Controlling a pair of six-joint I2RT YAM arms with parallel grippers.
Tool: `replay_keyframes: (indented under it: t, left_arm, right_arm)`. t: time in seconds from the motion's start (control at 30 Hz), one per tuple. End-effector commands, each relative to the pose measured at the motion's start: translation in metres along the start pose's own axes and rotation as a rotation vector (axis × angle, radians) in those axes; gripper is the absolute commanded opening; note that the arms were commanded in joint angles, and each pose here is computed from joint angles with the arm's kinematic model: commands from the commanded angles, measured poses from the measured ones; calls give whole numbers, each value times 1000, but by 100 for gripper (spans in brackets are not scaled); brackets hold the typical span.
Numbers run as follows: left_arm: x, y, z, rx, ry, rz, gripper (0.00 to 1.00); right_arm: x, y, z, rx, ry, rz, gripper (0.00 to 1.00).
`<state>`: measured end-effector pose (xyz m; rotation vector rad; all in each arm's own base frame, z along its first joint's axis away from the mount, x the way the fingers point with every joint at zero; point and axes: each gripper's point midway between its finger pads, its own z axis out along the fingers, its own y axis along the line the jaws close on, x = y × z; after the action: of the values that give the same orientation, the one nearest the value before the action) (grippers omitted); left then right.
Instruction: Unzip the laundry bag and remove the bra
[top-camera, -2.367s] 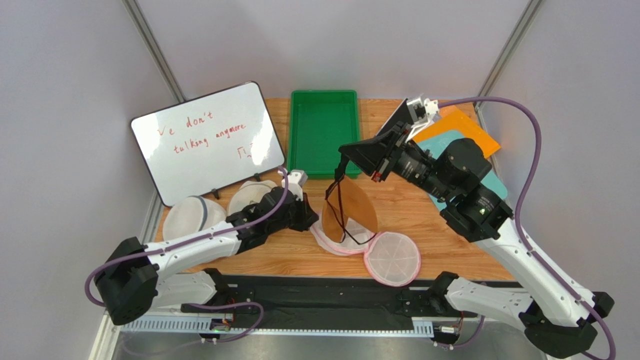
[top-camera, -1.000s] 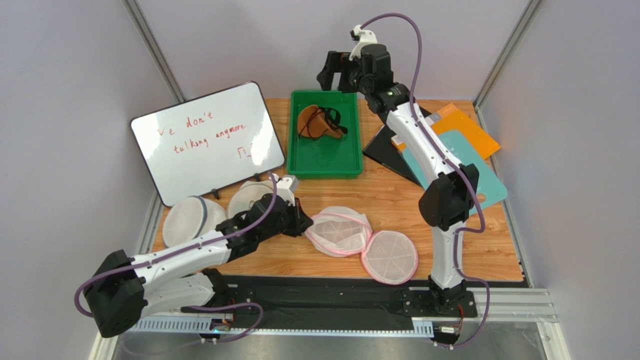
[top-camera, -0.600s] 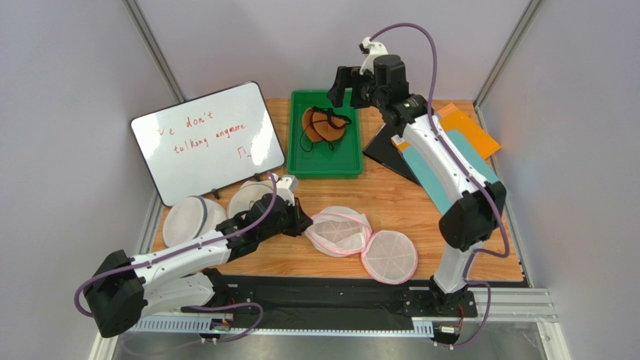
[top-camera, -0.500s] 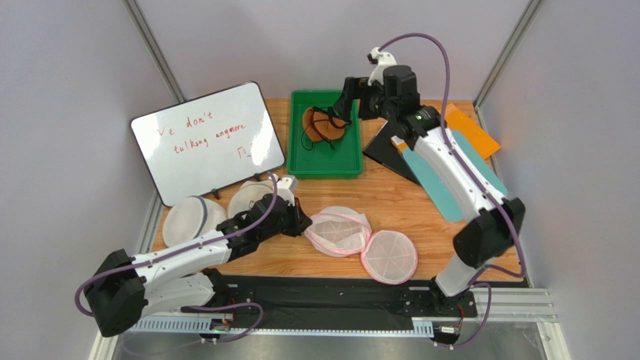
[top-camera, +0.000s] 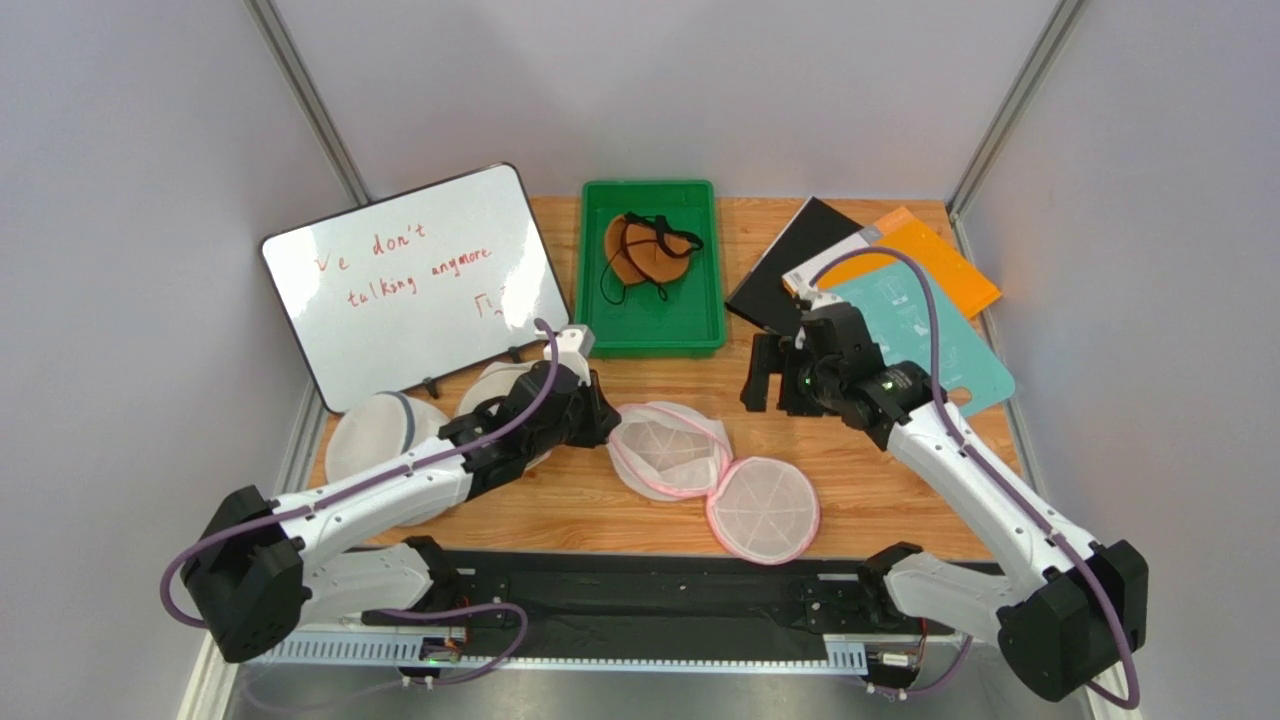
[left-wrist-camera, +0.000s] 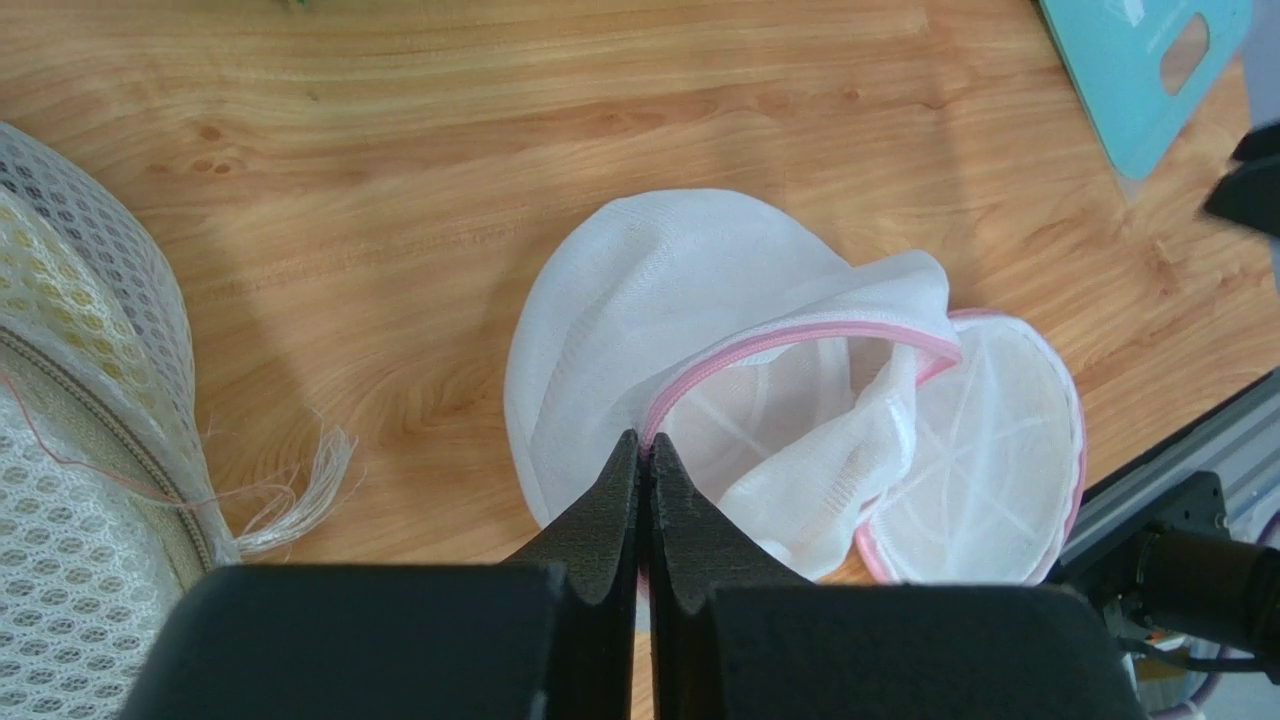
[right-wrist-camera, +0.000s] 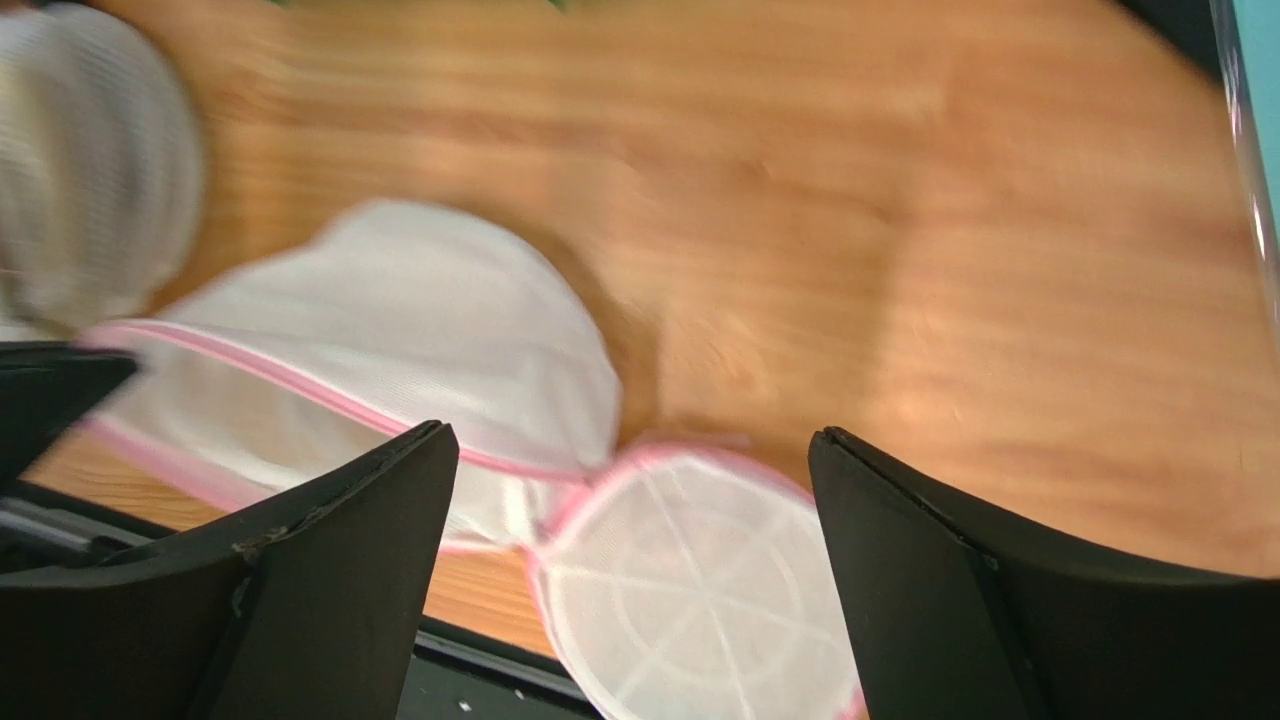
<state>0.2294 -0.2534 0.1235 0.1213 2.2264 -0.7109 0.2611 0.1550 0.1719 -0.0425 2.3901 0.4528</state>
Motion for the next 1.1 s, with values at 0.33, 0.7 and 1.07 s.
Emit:
replay_keyframes:
  t: [0.33,0.7,1.07]
  left_arm:
    - [-12,5,-11,-31,-41,0,0]
    - [-12,4,-11,-23,-43,4,0]
    - [-16,4,-14,-23,-55,4,0]
  right_arm:
    - [115,-72,-20,290,228,328,94]
    - [165,-82,-35,303,218,526,80]
    - [190,-93,-24,350,276,523,68]
